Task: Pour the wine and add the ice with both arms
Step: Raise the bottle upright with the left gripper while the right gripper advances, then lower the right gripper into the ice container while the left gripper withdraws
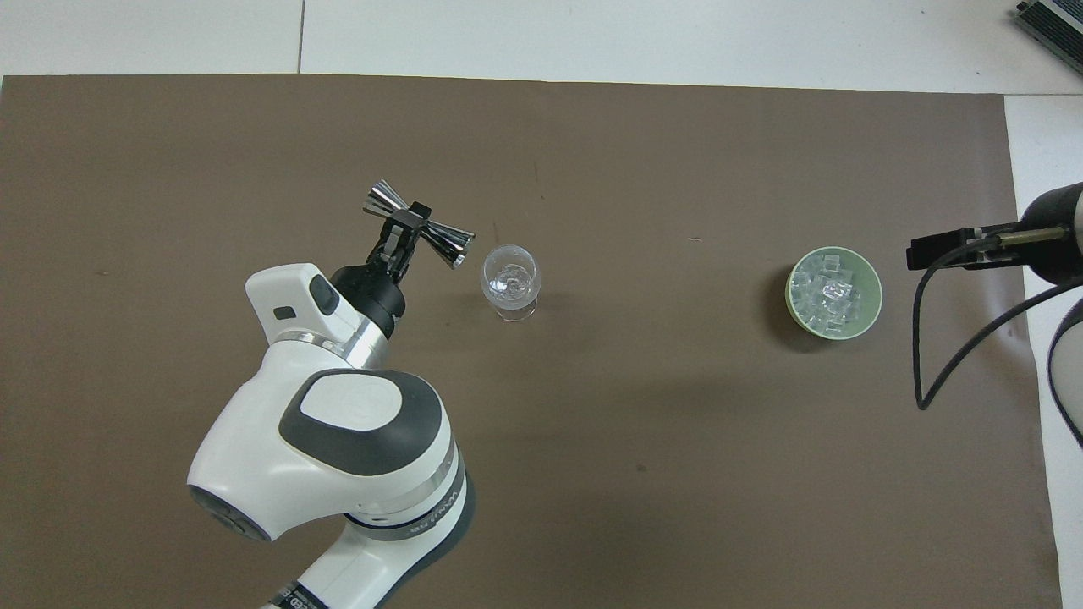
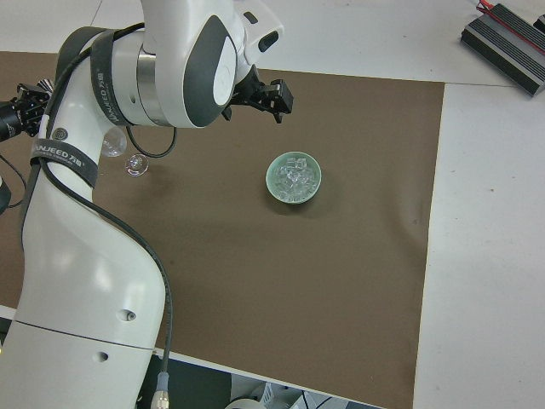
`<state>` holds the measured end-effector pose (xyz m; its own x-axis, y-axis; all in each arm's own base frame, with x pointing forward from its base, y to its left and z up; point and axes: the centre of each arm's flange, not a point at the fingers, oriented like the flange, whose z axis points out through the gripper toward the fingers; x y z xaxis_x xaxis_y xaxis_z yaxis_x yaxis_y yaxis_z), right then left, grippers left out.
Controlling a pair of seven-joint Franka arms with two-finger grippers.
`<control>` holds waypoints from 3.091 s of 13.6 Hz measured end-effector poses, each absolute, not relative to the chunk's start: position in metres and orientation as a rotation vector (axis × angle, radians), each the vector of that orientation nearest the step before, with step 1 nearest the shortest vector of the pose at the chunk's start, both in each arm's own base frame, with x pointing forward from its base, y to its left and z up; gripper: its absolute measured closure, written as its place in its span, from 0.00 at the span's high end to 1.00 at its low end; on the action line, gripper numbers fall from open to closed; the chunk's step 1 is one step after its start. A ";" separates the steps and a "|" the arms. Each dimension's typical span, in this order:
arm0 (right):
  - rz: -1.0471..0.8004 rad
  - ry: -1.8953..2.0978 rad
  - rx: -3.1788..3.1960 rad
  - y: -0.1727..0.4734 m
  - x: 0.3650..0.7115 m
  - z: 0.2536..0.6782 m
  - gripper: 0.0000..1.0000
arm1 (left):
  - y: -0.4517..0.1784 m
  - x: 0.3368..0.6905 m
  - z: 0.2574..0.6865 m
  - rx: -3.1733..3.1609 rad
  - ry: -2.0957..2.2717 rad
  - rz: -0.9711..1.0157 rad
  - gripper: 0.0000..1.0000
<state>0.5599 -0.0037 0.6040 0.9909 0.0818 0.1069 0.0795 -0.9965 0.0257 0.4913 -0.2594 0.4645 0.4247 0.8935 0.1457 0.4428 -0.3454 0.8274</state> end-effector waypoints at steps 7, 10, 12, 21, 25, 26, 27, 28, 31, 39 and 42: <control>0.174 0.701 3.007 -0.020 0.590 0.497 1.00 | -0.137 0.510 0.472 1.601 1.386 0.648 0.21; 0.187 0.788 2.974 -0.033 0.595 0.448 1.00 | -0.086 0.504 0.460 1.397 1.525 0.532 0.21; 0.161 0.806 2.973 -0.038 0.594 0.417 1.00 | -0.059 0.499 0.456 1.266 1.603 0.464 0.21; 0.145 0.817 2.976 -0.035 0.577 0.356 1.00 | 0.055 0.474 0.404 0.787 1.811 0.194 0.21; 0.142 0.821 2.976 -0.033 0.575 0.347 0.79 | 0.084 0.461 0.380 0.661 1.819 0.096 0.21; 0.141 0.821 2.976 -0.033 0.575 0.344 0.77 | 0.092 0.458 0.375 0.633 1.817 0.080 0.21; 0.145 0.821 2.975 -0.033 0.575 0.340 0.72 | 0.100 0.455 0.369 0.606 1.819 0.069 0.21; 0.148 0.821 2.974 -0.033 0.575 0.336 0.72 | 0.107 0.453 0.364 0.585 1.823 0.059 0.21; 0.137 0.822 2.976 -0.033 0.573 0.329 0.68 | 0.124 0.454 0.340 0.534 1.811 0.006 0.21; 0.146 0.822 2.974 -0.033 0.574 0.332 0.26 | 0.150 0.466 0.284 0.487 1.820 -0.066 0.21; 0.149 0.822 2.974 -0.033 0.575 0.334 0.26 | 0.160 0.470 0.270 0.465 1.823 -0.080 0.21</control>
